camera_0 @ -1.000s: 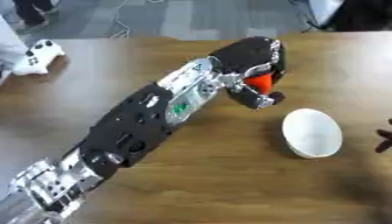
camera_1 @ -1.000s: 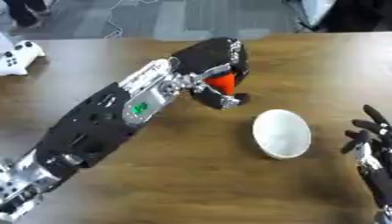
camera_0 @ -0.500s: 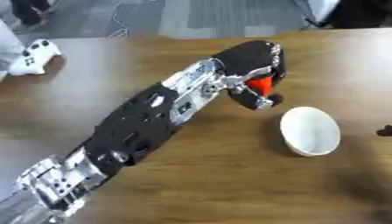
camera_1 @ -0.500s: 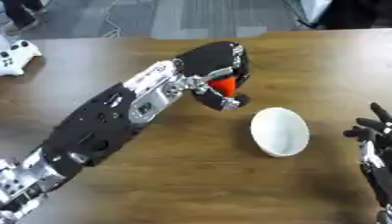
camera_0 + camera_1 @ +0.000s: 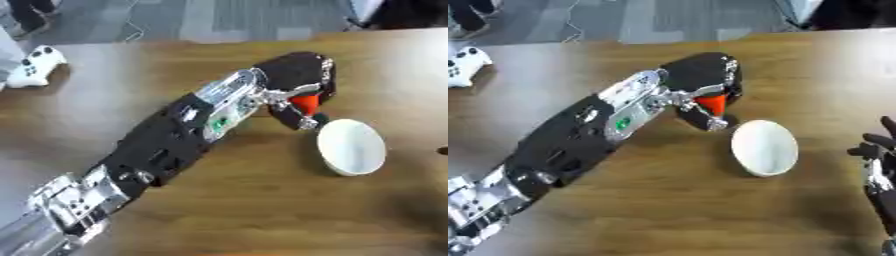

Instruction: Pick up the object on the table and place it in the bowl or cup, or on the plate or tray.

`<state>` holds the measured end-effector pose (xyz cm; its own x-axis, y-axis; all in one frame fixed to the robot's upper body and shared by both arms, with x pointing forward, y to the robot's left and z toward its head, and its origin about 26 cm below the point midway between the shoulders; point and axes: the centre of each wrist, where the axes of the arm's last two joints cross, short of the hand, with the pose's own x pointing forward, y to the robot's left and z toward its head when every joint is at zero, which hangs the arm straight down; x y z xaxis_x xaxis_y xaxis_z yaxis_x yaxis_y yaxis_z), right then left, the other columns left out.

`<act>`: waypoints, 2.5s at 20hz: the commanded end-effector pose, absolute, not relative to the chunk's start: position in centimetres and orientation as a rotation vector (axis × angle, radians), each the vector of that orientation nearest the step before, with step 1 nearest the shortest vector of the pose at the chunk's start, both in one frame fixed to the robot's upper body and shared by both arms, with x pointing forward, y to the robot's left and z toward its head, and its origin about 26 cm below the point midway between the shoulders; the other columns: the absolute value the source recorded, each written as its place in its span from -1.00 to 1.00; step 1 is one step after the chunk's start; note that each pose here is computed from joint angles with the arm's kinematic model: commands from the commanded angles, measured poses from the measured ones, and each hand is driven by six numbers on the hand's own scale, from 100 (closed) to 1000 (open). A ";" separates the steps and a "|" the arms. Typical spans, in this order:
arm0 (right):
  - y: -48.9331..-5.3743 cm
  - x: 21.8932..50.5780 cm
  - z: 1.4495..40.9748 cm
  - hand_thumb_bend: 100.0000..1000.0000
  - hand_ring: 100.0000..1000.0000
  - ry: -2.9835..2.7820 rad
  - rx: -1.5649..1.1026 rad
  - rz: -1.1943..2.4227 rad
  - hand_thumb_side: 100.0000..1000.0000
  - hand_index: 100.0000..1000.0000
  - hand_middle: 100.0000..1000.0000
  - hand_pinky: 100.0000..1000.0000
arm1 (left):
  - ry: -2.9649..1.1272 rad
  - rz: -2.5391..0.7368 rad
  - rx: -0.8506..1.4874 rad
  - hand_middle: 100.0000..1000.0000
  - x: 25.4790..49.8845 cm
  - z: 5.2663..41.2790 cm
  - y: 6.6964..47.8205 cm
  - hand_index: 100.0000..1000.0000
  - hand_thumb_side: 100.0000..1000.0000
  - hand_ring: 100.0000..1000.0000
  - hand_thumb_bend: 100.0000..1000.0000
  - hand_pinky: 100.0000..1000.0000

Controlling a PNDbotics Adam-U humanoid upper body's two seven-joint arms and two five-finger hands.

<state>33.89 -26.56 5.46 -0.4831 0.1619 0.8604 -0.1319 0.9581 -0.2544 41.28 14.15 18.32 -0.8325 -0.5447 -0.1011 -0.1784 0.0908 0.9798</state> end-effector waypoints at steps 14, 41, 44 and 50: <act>-28.0 33.9 5.8 -1.00 0.04 -2.053 -0.096 0.314 -0.39 0.38 1.00 0.73 | -2.143 -1.868 0.793 -0.98 41.7 21.4 12.9 -0.68 -1.00 -1.00 -0.64 0.51; -28.0 34.6 7.0 -1.00 -0.02 -2.082 -0.085 0.335 -0.40 0.37 1.00 0.73 | -2.092 -1.892 0.938 -0.88 44.2 21.4 12.8 -0.58 -1.00 -1.00 -0.63 0.53; -28.3 34.5 6.4 -1.00 -0.02 -2.060 -0.103 0.328 -0.41 0.37 1.00 0.73 | -2.159 -1.886 0.919 -0.89 43.6 22.8 11.8 -0.59 -1.00 -1.00 -0.62 0.53; -28.5 34.4 5.5 -1.00 -0.02 -2.038 -0.128 0.329 -0.41 0.37 0.99 0.72 | -2.239 -1.893 0.840 -0.90 41.9 24.4 10.3 -0.60 -1.00 -1.00 -0.61 0.51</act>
<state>34.31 -27.94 4.91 -0.4574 0.2103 0.8641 -0.0656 0.9610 -0.2685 42.41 10.72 22.88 -0.8393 -0.4807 -0.2540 -0.3215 0.0622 0.9449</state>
